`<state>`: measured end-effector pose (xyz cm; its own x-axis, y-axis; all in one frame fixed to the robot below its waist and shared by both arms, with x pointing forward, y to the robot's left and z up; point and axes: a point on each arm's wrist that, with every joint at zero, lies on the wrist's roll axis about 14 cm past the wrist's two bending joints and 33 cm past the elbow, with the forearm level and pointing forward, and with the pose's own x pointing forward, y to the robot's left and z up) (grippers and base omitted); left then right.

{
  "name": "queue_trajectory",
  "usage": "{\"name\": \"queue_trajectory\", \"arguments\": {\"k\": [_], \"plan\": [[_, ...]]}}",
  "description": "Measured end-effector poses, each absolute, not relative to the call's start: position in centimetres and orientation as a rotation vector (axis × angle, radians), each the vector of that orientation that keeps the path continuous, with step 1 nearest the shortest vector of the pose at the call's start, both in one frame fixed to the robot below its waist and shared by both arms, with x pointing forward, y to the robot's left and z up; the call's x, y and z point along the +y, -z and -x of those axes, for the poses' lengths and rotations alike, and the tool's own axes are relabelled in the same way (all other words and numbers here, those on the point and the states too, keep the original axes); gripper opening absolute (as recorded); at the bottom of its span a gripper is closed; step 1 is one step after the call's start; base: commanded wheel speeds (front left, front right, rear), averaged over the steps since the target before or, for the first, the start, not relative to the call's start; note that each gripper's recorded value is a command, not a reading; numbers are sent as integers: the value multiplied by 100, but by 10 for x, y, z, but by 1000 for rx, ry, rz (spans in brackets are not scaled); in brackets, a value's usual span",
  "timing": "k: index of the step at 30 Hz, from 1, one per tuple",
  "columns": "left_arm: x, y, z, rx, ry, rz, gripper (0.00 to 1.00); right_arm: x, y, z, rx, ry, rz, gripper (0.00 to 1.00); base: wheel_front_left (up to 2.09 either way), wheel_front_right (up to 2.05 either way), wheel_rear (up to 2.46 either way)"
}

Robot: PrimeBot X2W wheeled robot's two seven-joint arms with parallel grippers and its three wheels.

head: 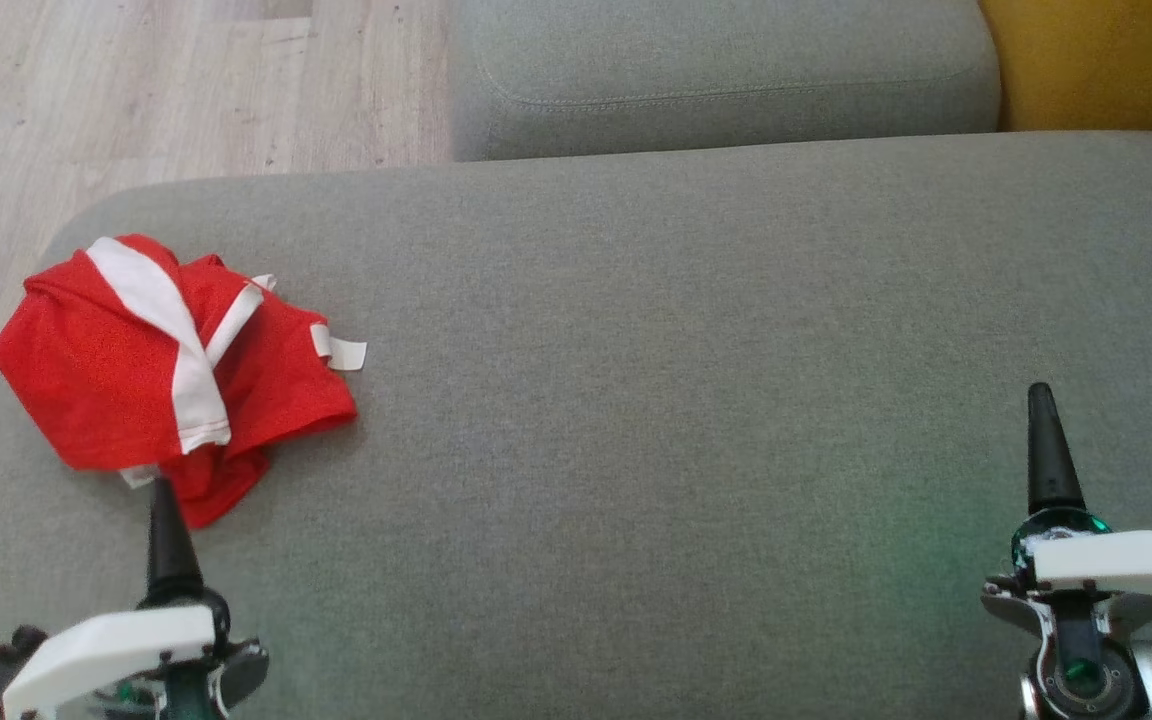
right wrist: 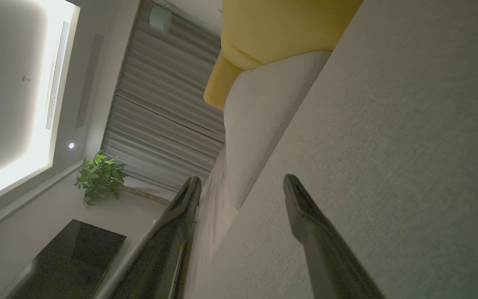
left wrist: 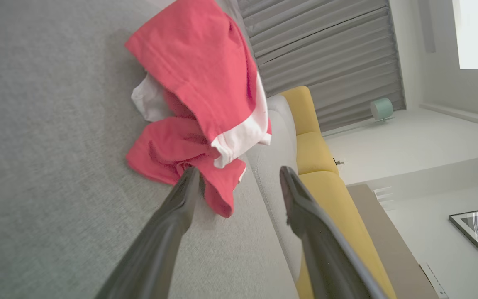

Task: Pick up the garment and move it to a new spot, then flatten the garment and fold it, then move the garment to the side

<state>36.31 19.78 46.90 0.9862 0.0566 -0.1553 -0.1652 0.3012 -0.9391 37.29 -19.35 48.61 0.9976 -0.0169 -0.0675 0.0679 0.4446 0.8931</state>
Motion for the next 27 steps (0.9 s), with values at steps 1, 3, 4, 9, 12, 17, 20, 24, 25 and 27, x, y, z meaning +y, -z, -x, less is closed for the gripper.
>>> {"name": "queue_trajectory", "arguments": {"k": [1, 3, 4, 9, 12, 17, 20, 24, 25, 27], "plan": [[198, -477, -366, 84, -137, 1210, 100, -193, -489, -374, 42, 45, -1068, 100, 0, 0, 0], [195, -483, -368, 72, -122, 1173, 100, -191, -489, -374, 44, 40, -1034, 100, 0, 0, 0], [195, -483, -368, 72, -122, 1173, 100, -191, -489, -374, 44, 40, -1034, 100, 0, 0, 0], [186, -488, -371, 68, -93, 1114, 100, -186, -496, -375, 34, 14, -940, 100, 0, 0, 0], [183, -489, -371, 73, -79, 1023, 100, -184, -501, -376, 23, -2, -883, 100, 0, 0, 0], [164, -494, -373, 85, -18, 858, 100, -182, -506, -376, 5, -16, -791, 100, 0, 0, 0], [156, -495, -373, 94, 5, 774, 100, -179, -509, -376, -1, -29, -736, 100, 0, 0, 0], [145, -492, -372, 114, 35, 664, 100, -174, -511, -376, -7, -46, -670, 100, 0, 0, 0], [143, -492, -372, 116, 41, 642, 100, -173, -512, -376, -10, -49, -654, 100, 0, 0, 0], [140, -491, -371, 122, 48, 597, 100, -170, -512, -376, -9, -60, -615, 100, 0, 0, 0]]}}
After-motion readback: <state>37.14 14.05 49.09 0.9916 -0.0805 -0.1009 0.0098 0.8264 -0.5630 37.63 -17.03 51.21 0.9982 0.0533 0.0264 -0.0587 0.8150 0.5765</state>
